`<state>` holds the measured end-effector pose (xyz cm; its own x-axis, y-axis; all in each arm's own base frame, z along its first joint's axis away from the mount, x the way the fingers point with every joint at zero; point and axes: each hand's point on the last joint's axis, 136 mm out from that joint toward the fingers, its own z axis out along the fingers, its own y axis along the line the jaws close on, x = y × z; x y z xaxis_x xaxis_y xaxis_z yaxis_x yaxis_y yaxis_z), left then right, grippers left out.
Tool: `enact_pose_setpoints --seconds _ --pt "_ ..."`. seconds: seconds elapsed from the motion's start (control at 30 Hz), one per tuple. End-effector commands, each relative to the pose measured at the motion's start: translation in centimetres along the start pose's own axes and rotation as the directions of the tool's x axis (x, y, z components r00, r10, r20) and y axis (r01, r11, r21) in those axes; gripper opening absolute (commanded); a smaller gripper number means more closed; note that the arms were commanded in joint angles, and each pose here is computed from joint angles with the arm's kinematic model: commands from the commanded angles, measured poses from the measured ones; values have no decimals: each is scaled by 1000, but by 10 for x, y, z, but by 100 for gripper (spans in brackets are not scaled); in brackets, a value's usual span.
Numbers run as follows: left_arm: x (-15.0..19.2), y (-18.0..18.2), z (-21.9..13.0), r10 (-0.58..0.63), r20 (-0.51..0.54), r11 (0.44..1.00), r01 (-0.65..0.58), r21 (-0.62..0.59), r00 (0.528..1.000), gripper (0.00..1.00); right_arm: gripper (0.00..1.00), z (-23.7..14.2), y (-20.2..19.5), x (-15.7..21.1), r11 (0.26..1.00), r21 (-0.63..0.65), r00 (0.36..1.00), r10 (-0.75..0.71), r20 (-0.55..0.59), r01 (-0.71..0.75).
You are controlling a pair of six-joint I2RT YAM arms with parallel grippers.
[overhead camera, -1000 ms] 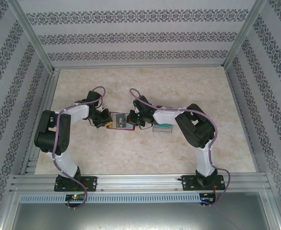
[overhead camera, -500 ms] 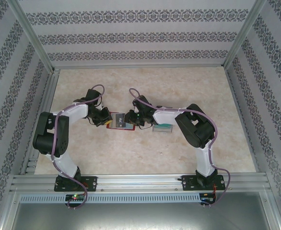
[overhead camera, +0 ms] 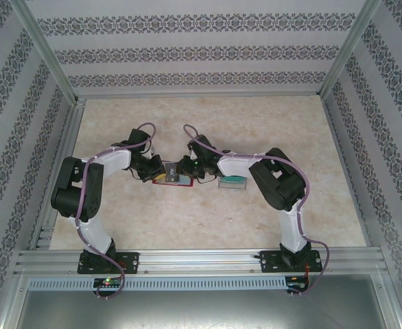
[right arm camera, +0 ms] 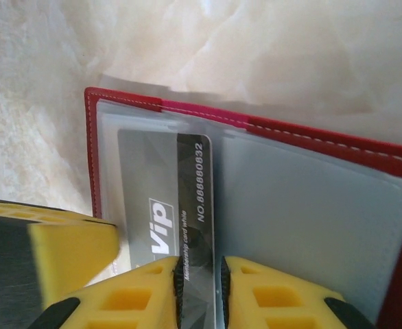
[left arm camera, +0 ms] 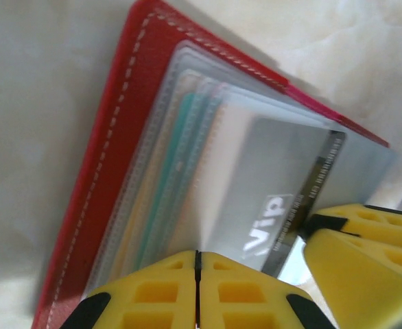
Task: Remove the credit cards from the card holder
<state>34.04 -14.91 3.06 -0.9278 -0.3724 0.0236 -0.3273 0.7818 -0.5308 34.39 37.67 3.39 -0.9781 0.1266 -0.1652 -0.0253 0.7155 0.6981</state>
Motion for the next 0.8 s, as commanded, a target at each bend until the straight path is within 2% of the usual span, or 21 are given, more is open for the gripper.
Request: enact_pose_setpoints --seconds 0.0,0.4,0.57,0.77 --pt "4 13 7 -24 -18 998 22 -56 1000 8 25 10 5 3 1000 -13 999 -28 -25 27" --pt "8 26 13 -42 -48 993 37 -114 998 7 24 17 -2 9 1000 -10 999 -16 -50 16" --pt "9 27 12 -42 -49 992 35 -124 998 7 2 16 -4 7 1000 -15 999 -6 -37 6" --pt "7 31 11 -44 -45 988 37 -148 998 5 0 3 -13 3 1000 3 1000 -3 -5 3"
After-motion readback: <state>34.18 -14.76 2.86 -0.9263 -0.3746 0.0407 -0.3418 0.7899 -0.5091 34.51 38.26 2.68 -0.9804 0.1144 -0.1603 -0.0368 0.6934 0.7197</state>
